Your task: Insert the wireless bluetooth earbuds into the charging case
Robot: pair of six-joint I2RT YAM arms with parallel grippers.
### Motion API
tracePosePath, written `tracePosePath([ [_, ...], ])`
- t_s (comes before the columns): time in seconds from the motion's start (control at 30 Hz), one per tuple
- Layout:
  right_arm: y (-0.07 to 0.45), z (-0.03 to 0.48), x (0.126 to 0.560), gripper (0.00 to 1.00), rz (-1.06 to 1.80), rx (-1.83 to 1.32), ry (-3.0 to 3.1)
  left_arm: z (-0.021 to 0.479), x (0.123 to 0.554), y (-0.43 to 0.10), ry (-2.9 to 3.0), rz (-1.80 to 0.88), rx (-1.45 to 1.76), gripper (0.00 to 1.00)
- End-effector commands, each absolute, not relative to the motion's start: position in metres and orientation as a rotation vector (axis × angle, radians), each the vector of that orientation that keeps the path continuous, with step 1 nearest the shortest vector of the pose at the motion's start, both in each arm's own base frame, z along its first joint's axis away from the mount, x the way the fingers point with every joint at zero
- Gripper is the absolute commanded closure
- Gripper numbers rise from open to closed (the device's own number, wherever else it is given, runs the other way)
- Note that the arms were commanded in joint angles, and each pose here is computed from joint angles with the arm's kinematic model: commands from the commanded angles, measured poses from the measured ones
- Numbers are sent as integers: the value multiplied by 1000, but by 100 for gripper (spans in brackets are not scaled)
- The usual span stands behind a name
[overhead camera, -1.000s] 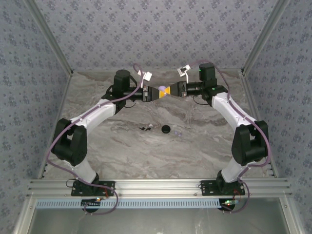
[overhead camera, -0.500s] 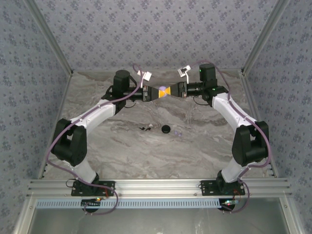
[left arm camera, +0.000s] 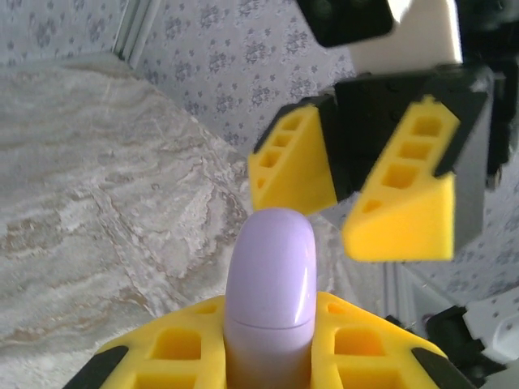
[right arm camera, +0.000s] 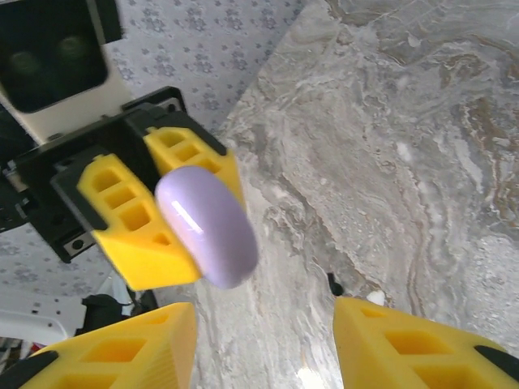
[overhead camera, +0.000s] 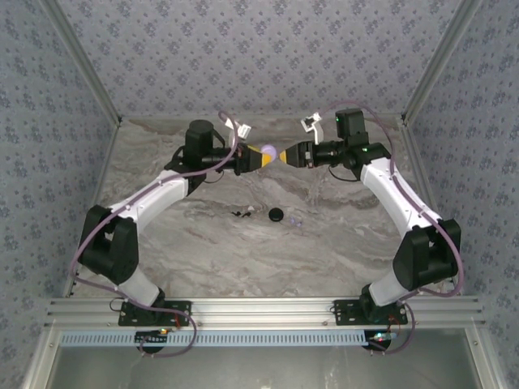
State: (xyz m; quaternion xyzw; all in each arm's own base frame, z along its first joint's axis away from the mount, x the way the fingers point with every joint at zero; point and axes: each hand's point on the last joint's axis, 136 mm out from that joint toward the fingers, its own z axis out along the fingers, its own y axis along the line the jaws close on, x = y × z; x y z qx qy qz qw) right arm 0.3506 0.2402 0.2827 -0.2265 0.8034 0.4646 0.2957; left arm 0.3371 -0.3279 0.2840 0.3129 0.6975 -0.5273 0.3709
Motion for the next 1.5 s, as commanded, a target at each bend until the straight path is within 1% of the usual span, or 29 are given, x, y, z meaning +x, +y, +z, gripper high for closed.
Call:
tracePosePath([
  [0.0, 241, 289, 338, 50, 1157, -675, 2155, 305, 320, -332, 1546, -1220, 1003, 90],
  [0.27, 254, 290, 328, 49, 1132, -765, 2147, 301, 315, -333, 1500, -1183, 1072, 90],
  [0.8, 243, 287, 348, 49, 1036, -660, 2176, 290, 295, -340, 1493, -1177, 1165, 90],
  [1.13, 233, 286, 359, 49, 996, -581, 2192, 284, 289, -340, 1519, -1173, 1183, 90],
  [1.3, 228, 287, 358, 49, 969, -562, 2194, 280, 300, -338, 1567, -1141, 1117, 90],
  [1.47, 202, 272, 365, 49, 859, -431, 2256, 273, 320, -328, 1625, -1167, 990, 90],
])
